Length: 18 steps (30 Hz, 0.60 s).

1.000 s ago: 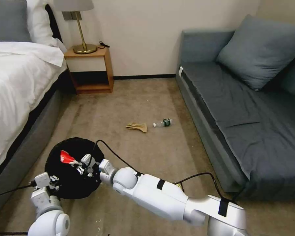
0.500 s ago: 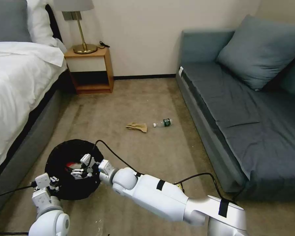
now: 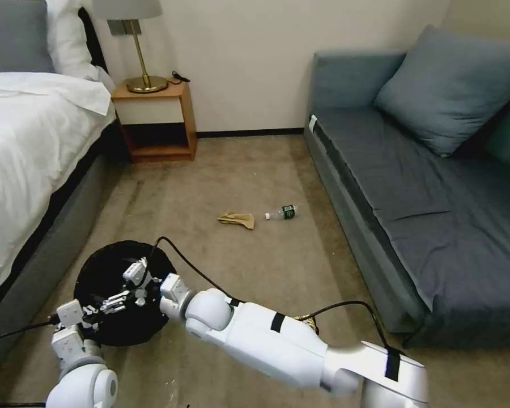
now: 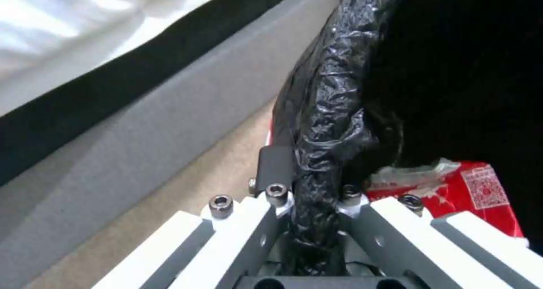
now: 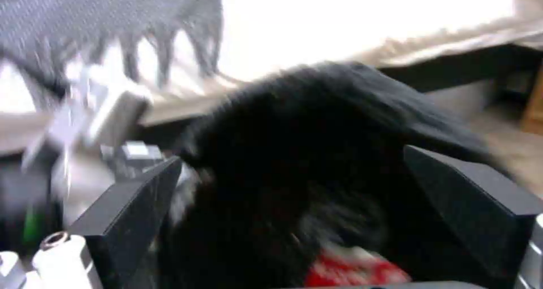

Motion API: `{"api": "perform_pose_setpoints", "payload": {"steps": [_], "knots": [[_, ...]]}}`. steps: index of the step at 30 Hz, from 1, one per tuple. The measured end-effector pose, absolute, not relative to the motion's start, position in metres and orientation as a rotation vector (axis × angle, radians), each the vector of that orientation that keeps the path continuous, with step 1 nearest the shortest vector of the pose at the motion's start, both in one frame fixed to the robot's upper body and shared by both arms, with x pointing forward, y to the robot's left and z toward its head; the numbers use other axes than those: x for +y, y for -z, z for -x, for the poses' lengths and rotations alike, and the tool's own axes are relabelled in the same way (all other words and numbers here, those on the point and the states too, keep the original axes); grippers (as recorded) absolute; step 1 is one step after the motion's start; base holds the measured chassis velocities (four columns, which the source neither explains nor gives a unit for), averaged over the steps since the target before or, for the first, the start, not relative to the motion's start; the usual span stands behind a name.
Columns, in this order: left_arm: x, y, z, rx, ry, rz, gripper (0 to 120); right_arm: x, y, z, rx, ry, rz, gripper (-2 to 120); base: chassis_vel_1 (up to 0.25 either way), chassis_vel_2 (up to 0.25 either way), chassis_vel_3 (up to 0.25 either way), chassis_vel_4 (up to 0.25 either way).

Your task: Pick up the trash bin, then pick up the garbage on the floor and place it into the trash bin.

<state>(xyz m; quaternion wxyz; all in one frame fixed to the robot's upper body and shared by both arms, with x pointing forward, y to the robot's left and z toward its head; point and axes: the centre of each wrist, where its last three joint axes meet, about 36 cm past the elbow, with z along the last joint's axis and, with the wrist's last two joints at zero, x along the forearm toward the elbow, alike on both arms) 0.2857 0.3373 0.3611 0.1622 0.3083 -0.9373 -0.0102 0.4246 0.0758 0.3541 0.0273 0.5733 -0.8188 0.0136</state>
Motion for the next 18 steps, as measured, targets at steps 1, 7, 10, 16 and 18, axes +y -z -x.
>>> {"api": "perform_pose_setpoints", "payload": {"steps": [1,7,10,16,18], "knots": [[0.338,-0.361,-0.287,-2.676,0.028,-0.883,1,0.054,-0.349,-0.426,-2.529,-0.074,-1.753,100,0.000,0.000,0.000,0.000],[0.337,-0.361,-0.287,-2.675,0.026,-0.887,1,-0.041,-0.322,-0.439,-2.484,-0.277,-1.670,100,0.000,0.000,0.000,0.000],[0.335,-0.358,-0.286,-2.671,0.026,-0.888,1,-0.092,-0.302,-0.445,-2.414,-0.409,-1.639,100,0.000,0.000,0.000,0.000],[0.334,-0.354,-0.284,-2.665,0.043,-0.887,1,-0.157,-0.276,-0.458,-2.301,-0.571,-1.580,100,0.000,0.000,0.000,0.000],[0.334,-0.354,-0.284,-2.665,0.043,-0.887,1,-0.162,-0.274,-0.459,-2.286,-0.582,-1.576,100,0.000,0.000,0.000,0.000]]}}
